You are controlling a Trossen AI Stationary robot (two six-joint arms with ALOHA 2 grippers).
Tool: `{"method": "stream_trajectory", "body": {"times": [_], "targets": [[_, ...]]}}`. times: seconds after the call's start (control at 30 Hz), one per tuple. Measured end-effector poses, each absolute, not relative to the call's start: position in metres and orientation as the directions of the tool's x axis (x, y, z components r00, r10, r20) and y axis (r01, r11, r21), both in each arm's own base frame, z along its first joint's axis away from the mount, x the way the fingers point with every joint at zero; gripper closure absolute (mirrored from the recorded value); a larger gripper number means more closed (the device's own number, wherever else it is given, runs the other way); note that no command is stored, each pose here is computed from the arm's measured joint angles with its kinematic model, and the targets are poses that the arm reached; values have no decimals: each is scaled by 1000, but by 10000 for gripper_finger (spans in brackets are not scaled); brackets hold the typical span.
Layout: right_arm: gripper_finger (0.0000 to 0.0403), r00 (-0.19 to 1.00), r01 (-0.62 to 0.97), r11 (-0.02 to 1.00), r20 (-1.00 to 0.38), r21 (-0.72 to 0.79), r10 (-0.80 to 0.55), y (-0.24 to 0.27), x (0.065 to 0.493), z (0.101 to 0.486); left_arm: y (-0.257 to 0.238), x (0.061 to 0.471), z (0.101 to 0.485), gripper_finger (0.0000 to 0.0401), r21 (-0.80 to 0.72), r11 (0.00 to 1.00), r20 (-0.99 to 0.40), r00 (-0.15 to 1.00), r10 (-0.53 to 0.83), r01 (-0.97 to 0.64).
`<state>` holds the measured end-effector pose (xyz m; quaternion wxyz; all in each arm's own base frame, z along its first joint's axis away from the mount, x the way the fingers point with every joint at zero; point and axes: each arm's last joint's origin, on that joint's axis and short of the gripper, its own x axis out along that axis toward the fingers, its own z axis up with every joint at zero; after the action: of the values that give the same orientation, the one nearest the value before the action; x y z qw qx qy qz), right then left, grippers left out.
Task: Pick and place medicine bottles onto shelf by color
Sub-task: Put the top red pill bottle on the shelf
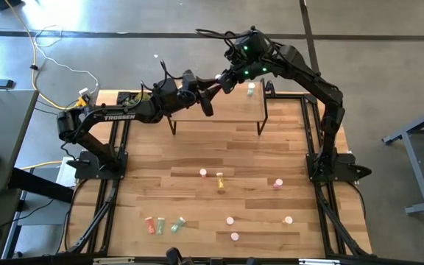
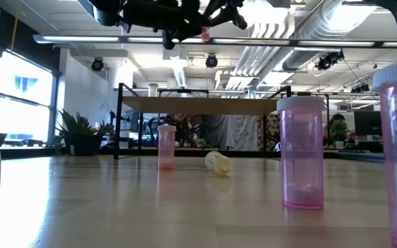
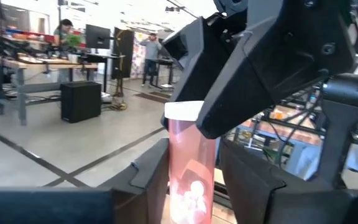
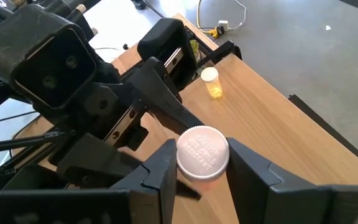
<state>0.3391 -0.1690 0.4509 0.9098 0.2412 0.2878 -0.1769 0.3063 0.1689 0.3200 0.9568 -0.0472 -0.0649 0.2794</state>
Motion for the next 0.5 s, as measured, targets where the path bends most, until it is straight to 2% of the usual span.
{"method": "stream_trajectory", "body": {"times": [0.3, 0.5], "targets": [[299, 772, 461, 823, -607, 333, -187, -172, 338, 451, 169, 306, 321, 187, -122, 859, 100, 855, 509, -498], [299, 766, 487, 810, -605, 327, -216, -177, 327, 456, 171, 299, 324, 164, -122, 851, 75, 850, 521, -511]]}}
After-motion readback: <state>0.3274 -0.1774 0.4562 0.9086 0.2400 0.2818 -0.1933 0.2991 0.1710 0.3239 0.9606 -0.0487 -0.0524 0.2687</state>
